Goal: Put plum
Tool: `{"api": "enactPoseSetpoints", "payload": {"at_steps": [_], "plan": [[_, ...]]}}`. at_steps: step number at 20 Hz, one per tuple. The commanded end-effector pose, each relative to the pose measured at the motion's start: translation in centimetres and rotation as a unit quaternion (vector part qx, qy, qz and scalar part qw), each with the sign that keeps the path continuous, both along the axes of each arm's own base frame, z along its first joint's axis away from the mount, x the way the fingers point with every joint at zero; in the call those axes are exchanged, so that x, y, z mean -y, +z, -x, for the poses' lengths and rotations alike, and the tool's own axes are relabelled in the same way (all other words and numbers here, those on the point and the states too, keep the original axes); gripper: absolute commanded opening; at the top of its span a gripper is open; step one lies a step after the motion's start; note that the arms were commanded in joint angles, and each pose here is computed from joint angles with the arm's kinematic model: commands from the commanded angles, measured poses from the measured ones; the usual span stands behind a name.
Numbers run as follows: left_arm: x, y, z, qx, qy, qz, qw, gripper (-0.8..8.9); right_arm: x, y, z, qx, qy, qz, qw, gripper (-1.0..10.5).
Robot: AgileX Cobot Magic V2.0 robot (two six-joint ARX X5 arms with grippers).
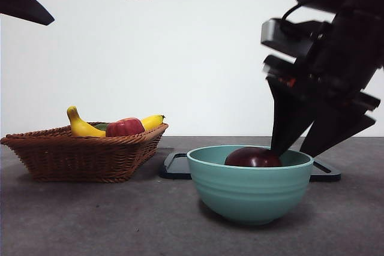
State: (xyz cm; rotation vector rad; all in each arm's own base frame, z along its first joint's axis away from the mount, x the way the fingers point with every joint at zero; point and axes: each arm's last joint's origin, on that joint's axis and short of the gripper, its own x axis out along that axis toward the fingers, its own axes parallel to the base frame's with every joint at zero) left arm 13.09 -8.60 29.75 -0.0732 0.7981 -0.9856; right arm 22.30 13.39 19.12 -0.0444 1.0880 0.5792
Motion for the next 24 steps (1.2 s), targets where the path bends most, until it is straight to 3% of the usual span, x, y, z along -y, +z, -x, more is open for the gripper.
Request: {"api": "enactPoseSetpoints", "payload": {"at_steps": [1, 5, 13, 19, 24], "plan": [[0.1, 0.3, -0.1, 0.005, -0.003, 0.004, 1.0, 3.74, -0.6, -0.7, -0.3, -0.008, 0.002, 0.005, 1.0, 1.2], [0.1, 0.3, -0.1, 0.006, -0.003, 0.004, 1.0, 3.74, -1.1, -0.9, -0.4, -0.005, 0.011, -0.001, 1.0, 0.1], [0.1, 0.3, -0.1, 0.009, -0.005, 0.003, 1.0, 3.74, -1.5, 3.6, -2.2, 0.037, -0.016, -0.031, 0.999, 0.1], [0.1, 0.3, -0.1, 0.008, -0.005, 0.003, 1.0, 3.74, 0.4, 6.2, -7.3, 0.077, -0.082, -0.037, 0.993, 0.1], [0.1, 0.3, -0.1, 0.008, -0.005, 0.003, 1.0, 3.74, 1.0, 4.4, -13.1, 0.061, -0.11, -0.023, 0.992, 0.1]]}}
